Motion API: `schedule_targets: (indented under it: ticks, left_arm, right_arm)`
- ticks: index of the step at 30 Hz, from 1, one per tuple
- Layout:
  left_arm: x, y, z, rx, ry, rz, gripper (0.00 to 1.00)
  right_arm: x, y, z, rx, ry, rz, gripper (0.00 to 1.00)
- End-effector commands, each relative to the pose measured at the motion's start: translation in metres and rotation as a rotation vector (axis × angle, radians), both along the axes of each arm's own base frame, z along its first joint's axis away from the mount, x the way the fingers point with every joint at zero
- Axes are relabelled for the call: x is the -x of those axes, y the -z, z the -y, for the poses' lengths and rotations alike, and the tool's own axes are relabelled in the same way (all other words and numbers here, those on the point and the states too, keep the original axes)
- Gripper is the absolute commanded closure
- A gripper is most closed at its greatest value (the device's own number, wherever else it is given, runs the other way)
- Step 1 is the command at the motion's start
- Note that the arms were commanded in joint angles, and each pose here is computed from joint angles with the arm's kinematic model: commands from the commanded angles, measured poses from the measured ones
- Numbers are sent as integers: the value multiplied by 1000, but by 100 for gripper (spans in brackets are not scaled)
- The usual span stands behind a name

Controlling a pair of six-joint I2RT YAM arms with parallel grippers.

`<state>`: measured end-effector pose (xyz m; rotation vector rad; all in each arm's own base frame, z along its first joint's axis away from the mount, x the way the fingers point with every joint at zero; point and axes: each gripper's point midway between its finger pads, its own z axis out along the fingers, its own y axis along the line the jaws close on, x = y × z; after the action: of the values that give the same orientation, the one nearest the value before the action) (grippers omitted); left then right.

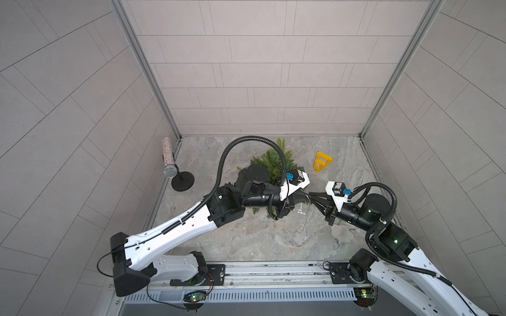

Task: Remove string lights from the small christmas tree
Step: Remove the light string from the Christmas tree.

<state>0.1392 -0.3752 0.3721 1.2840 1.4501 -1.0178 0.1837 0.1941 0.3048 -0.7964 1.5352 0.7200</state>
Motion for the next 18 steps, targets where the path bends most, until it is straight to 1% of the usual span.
schedule_targets:
  ticks: [1,3,4,6,9,13,18]
  left_arm:
    - [6,-21,3,58,30,11,100]
    - [7,-19,4,55,36,1,100]
    - [7,-18,5,53,39,-4,100]
    - [8,-19,4,55,40,-4,100]
    - [7,-19,6,58,41,-3,100]
    - [0,-18,10,61,21,8,100]
    - [0,-22,17,77,35,9,100]
  right_arm:
    - [0,3,-4,-18,-20,-31,87]
    - [0,2,-6,-21,-26,-35,89]
    - [0,1,-7,-26,-28,-32,88]
    - [0,12,-8,-22,-37,-53,83]
    - [8,8,-13,-40,-88,-48,72]
    - [12,5,-12,-40,-92,-38,64]
    - [8,4,-13,-68,-85,-28,56]
